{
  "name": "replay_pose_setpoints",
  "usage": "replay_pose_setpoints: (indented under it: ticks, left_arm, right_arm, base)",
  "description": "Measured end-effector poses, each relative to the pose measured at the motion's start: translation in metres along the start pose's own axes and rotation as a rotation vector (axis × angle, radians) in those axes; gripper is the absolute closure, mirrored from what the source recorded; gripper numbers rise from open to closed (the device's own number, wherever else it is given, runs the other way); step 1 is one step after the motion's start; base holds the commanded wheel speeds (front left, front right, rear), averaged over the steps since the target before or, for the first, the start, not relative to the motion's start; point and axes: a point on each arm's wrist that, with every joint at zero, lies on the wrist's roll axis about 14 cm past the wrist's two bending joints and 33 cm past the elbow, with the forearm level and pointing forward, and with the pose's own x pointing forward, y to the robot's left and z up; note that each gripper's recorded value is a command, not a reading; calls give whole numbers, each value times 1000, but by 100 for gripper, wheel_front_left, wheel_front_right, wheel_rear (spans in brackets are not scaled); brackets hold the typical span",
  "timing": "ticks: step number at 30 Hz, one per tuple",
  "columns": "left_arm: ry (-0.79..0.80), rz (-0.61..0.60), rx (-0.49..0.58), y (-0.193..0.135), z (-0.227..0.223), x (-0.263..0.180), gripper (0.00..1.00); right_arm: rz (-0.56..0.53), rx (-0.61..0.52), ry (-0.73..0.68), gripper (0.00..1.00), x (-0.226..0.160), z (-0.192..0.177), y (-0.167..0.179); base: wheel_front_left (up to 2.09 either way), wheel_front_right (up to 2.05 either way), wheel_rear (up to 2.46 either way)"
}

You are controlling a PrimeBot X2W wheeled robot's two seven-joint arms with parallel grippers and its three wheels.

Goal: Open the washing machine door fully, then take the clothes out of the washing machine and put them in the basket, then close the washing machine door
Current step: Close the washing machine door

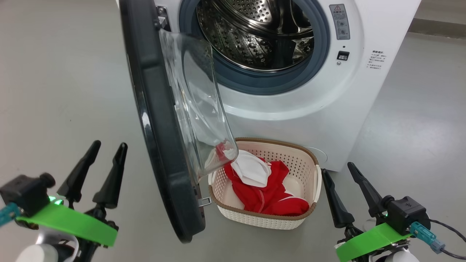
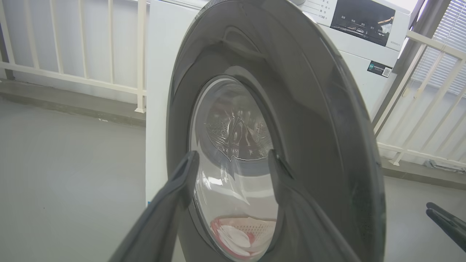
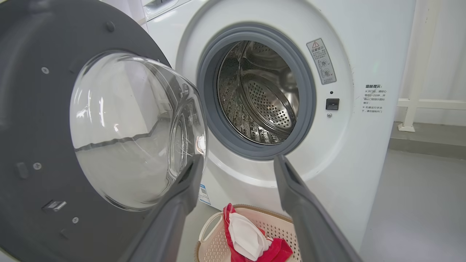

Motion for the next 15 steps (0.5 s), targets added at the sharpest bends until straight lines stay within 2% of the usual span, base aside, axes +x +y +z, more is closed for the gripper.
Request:
replay_pose_setpoints:
  ticks: [3, 7, 15]
  left_arm:
    - [-33, -37, 79, -7, -2, -4, 0]
    - [-28, -73, 120, -14, -10, -8, 0]
    - [3, -51, 107, -8, -30, -21, 0]
  right_arm:
    - [-6, 4, -3, 0, -1, 1, -2]
    - [-12, 4, -3, 0, -2, 1, -3]
    - [-26, 2, -5, 0, -5, 2, -8]
  base:
    - [0, 0, 0]
    - [0, 0, 0]
    - [0, 0, 0]
